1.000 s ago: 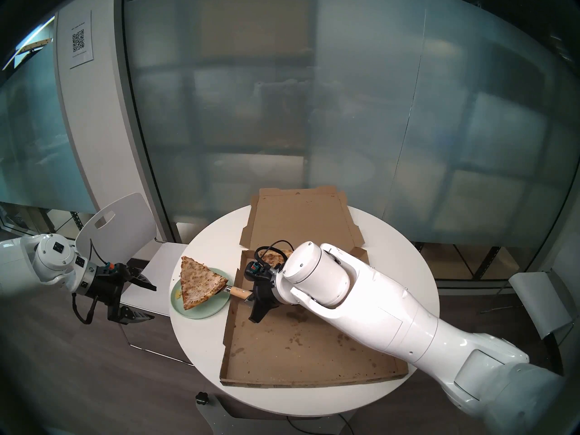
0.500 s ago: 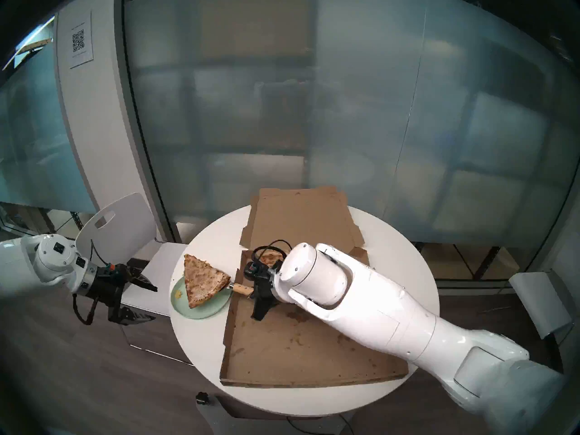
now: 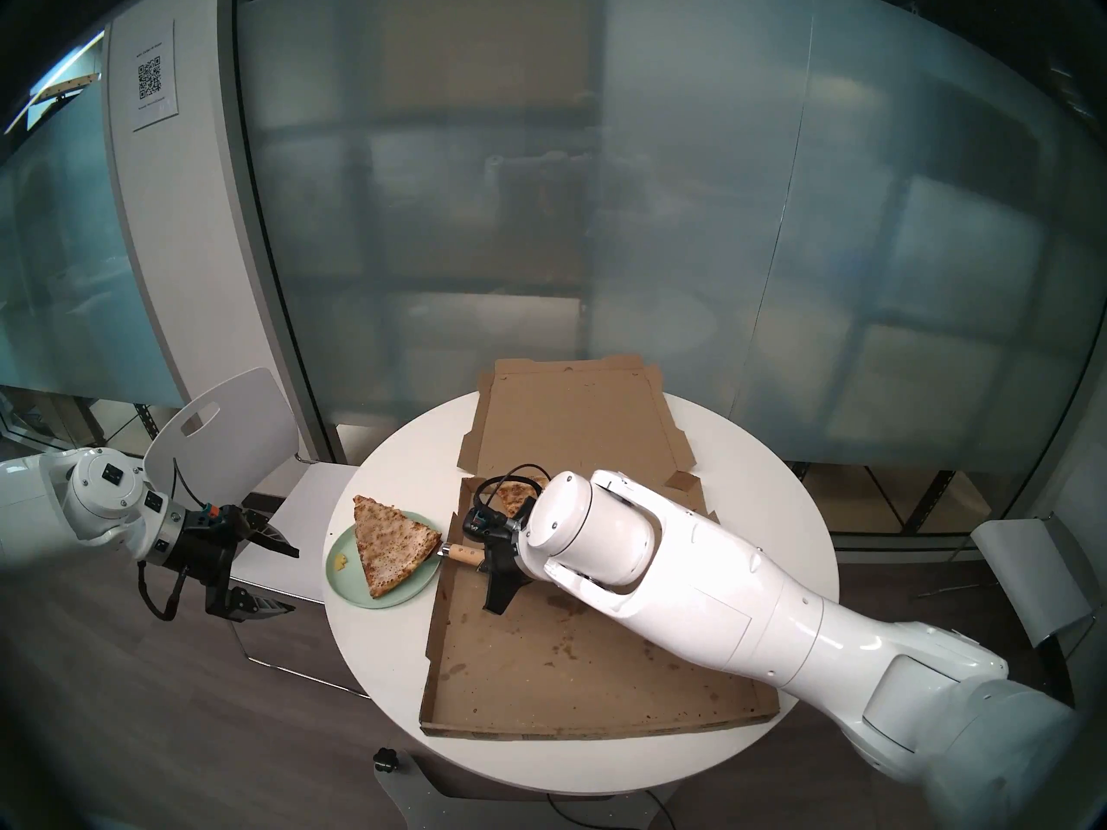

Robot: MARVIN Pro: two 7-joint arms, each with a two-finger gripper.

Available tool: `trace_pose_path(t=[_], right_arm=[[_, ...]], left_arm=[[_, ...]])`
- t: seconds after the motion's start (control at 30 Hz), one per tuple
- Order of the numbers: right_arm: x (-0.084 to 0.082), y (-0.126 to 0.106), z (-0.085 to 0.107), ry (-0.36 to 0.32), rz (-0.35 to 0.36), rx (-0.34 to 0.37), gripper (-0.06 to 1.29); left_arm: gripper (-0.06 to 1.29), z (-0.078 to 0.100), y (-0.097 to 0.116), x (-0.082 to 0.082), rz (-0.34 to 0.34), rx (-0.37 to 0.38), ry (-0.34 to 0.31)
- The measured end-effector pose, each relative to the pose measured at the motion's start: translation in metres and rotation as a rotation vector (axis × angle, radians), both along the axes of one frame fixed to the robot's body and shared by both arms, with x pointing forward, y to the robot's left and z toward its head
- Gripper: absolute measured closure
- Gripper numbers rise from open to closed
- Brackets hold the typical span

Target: Put pizza slice onto the plate

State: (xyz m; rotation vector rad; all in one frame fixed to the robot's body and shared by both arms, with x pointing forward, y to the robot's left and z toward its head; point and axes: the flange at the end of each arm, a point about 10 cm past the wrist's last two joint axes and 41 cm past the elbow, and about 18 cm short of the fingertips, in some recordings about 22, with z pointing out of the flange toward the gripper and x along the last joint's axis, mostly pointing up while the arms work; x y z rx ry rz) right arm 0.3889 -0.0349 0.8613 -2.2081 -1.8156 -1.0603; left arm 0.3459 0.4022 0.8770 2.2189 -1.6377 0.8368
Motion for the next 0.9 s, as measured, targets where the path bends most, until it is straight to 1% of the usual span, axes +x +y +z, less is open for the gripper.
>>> trace_pose_path(t=[0.23, 0.6, 0.9], right_arm=[[0.0021, 0.0002, 0.0013, -0.036, 0.016, -0.013, 1.1], [-0.0006, -0.0041, -0.0047, -0.08, 0.055, -0.068, 1.1], [0.0036, -0.0096, 0.0, -0.136, 0.063, -0.087, 1.1]], left_arm=[[0.0, 0.0, 0.0007, 0.0006, 0.004, 0.004, -0.006], [0.0, 0.0021, -0.0015, 0.0016, 0.003, 0.008, -0.012], [0.0, 0.0017, -0.0025, 0.0012, 0.001, 0.016, -0.012]])
